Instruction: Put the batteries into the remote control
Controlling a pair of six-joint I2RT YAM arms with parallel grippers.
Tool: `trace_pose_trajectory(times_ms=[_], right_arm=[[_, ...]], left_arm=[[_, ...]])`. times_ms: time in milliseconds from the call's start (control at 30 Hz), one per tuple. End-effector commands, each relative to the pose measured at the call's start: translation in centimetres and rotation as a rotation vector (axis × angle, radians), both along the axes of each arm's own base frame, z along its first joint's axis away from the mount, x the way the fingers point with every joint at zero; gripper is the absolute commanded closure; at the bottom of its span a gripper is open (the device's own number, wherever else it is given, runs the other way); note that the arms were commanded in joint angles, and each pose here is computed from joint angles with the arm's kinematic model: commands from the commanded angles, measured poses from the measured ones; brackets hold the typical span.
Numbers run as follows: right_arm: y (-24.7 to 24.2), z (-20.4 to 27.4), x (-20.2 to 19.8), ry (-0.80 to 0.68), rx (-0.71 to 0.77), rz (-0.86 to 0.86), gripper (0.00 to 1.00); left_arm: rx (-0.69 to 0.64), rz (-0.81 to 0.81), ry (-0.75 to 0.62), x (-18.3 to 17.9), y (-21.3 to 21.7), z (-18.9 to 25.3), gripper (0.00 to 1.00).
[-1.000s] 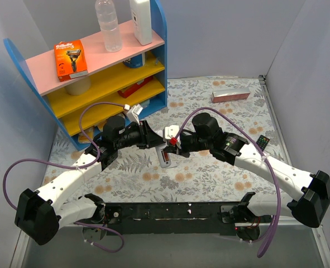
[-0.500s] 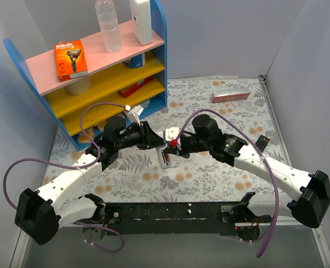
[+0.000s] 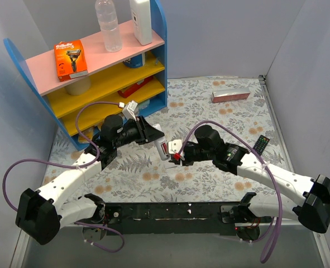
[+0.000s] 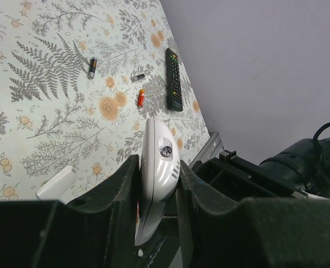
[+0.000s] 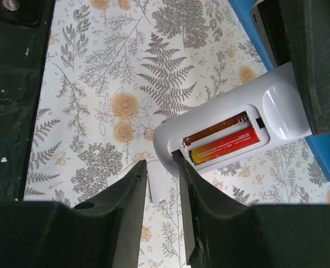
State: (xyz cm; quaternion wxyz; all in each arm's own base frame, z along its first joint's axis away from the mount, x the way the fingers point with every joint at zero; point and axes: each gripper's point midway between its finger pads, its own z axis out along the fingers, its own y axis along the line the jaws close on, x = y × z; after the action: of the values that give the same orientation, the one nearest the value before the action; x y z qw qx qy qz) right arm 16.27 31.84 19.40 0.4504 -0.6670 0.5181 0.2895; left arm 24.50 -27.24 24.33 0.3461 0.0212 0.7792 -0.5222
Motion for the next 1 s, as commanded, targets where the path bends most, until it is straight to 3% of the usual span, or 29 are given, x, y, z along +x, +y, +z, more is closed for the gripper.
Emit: trace_pose_trajectory(times_ms=[0,200,533,633,800,967], right_arm=[[-1.6,-4.1,0.6,0.002,-0.105,-0.065,0.62],[-1.2,-2.5,0.9,0.000,-0.057,-0.096,0.59],[-2.2,1.1,2.8,0.191,0.058,-0.383,0.48],[-4.4,-0.3,4.9,0.300,0.021,-0.580,0.41],[-9.4,-2.4,7.4,0.543,0.028,-0.928,0.40],[-14.5,-5.7,8.7,0.664,-0.056,-1.224,0.37]], left_arm=[[-0.238,-0.124,-0.090,-2.1,-1.9,7.5,1.00],[-0.185,-0.073,-0.044,-1.1,-1.7,4.8,1.00],[-0.004,0.044,-0.018,-0.3,0.4,-2.7,1.00],[0.023,0.059,-0.027,-0.3,0.9,-3.8,1.00],[0.051,0.086,-0.031,-0.1,1.3,-4.2,1.00],[0.069,0.143,-0.039,0.7,2.0,-3.5,1.00]])
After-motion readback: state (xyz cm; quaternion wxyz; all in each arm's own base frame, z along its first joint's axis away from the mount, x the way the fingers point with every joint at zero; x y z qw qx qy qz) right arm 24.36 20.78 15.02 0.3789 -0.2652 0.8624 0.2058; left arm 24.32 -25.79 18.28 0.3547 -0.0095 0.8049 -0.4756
